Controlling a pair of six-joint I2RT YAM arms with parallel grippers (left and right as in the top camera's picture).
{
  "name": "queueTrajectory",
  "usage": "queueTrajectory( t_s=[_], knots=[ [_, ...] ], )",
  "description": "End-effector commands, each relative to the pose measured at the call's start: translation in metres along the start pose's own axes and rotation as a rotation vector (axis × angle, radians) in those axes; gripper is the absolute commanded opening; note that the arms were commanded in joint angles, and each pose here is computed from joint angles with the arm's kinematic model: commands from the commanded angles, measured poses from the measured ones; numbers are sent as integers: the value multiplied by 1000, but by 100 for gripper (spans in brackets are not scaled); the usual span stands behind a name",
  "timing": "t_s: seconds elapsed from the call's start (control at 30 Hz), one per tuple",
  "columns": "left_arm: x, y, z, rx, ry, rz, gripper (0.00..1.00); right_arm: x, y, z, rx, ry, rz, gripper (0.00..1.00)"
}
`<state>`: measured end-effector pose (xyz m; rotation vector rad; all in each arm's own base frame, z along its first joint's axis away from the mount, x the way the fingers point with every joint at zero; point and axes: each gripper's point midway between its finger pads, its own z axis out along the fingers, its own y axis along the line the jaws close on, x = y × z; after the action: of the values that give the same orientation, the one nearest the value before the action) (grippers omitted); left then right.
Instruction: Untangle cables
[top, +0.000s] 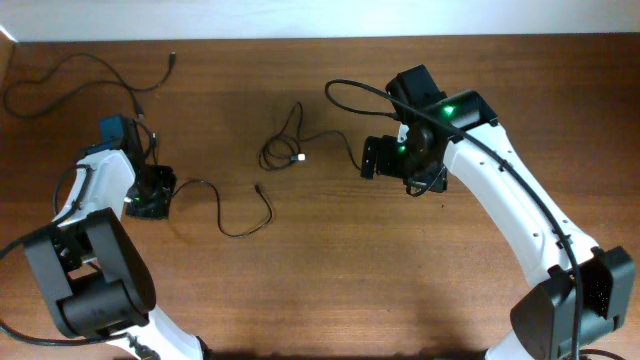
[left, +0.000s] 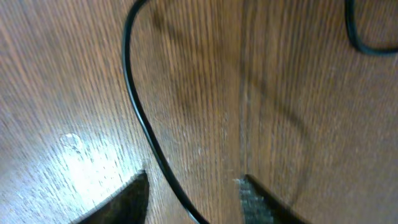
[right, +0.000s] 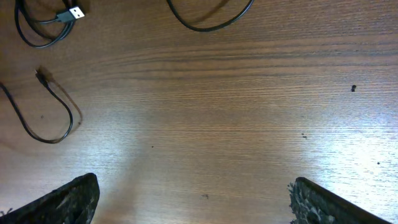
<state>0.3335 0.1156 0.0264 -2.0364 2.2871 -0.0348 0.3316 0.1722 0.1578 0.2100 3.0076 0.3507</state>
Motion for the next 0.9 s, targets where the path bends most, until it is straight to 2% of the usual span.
queueTrajectory(
  t_s=[0.0, 0.03, 0.07, 0.17, 0.33, 0.43, 0.5, 0.6, 0.67, 0.77, 0.87],
  knots=[
    [-8, 9, 5, -40, -37, 11, 29, 2, -2, 3, 14, 7, -11, 98],
    [-8, 8, 4, -38, -38, 39, 11, 2, -2, 3, 14, 7, -11, 98],
    [-9, 5, -1, -26, -38, 131, 0, 2, -2, 3, 14, 7, -11, 98],
    [-17, -10, -40, 44, -86, 285, 0, 2, -2, 3, 14, 7, -11, 98],
    [-24, -55, -212, 438, -349, 513, 0, 1, -1, 3, 11, 3, -12, 98],
    [7, -65, -313, 715, -477, 686, 0, -1, 0, 3, 6, -7, -13, 98],
    [51, -64, -385, 952, -551, 858, 0, -1, 0, 3, 6, -6, -14, 98],
    [100, -59, -438, 1180, -607, 1044, 0, 0, -1, 3, 9, -2, -13, 98],
    [126, -57, -455, 1268, -620, 1136, 0, 0, -1, 3, 9, -1, -13, 98],
    [147, -59, -459, 1310, -595, 1182, 0, 1, -1, 3, 10, 1, -12, 98],
    [147, -61, -456, 1305, -587, 1184, 0, 1, -1, 3, 11, 1, -12, 98]
  ],
)
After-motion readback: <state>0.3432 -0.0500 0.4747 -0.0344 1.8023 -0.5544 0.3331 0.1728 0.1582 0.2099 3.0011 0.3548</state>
